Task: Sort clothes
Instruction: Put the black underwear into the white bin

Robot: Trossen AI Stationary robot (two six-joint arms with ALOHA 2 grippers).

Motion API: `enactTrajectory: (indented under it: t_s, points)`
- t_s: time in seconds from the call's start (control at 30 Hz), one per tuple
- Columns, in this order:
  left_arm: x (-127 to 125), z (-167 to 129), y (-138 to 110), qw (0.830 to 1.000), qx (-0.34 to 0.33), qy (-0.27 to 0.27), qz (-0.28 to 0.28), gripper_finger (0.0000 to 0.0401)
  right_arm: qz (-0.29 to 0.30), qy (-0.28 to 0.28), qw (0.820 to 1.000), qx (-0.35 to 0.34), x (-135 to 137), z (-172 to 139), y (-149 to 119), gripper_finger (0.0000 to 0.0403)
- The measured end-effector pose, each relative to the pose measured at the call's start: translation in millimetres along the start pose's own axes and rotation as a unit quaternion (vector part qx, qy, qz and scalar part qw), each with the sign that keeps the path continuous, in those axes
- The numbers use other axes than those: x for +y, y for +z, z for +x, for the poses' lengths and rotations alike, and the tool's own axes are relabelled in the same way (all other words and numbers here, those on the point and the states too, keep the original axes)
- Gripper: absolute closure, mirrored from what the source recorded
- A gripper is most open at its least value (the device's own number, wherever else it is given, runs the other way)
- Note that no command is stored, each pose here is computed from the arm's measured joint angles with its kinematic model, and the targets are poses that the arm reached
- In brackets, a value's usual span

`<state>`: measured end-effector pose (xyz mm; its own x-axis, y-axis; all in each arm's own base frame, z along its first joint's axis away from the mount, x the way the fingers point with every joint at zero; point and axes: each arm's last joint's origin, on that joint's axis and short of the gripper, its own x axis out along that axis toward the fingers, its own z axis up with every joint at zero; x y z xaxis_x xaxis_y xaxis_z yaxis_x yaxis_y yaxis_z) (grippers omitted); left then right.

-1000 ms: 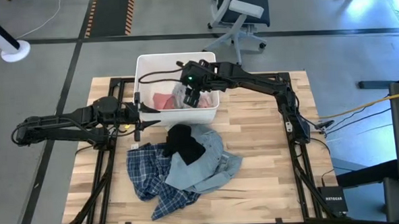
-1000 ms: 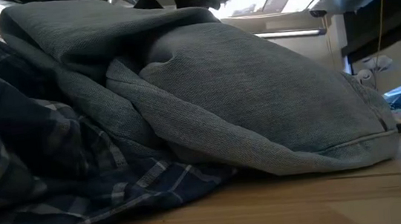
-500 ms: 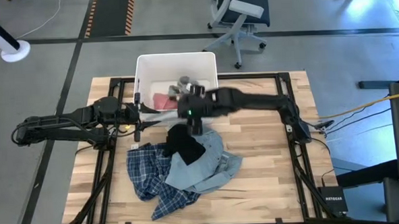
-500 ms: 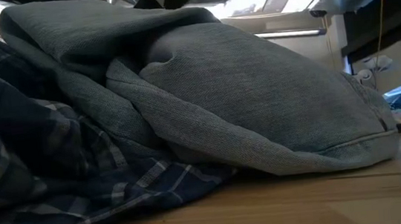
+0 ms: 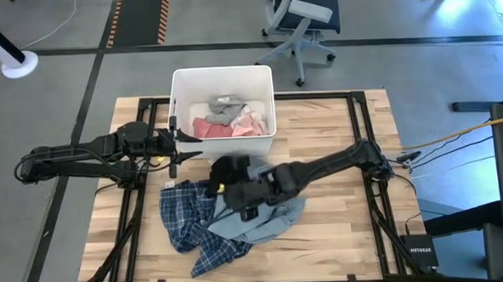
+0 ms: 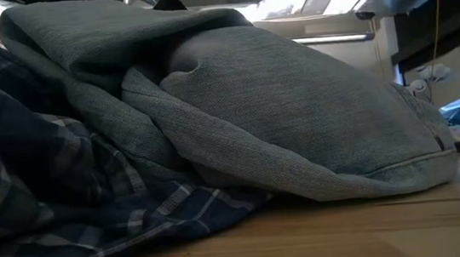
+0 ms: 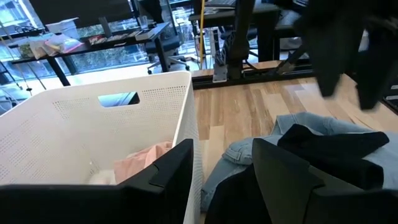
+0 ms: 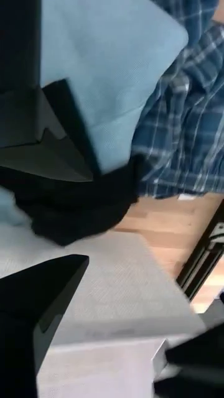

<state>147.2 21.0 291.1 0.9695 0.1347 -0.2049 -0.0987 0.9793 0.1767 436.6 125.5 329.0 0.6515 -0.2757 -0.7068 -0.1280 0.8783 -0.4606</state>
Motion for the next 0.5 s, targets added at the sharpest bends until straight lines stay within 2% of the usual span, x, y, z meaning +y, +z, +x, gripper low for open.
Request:
enactTrajectory:
  t_s: [0.17,0.5]
  points:
    - [0.1,0.0,0.6,1.0,-0.003,0.001,0.0,0.0242,0.012,-0.004,1.0,-0.026,9.8,21.0,-2.5,0.018]
    - [0.0,0.0,0.4,1.0,-0.002,0.0,0.0,0.0242,0.013,0.022,0.999,-0.039,3.5,54.0,-15.6,0.018]
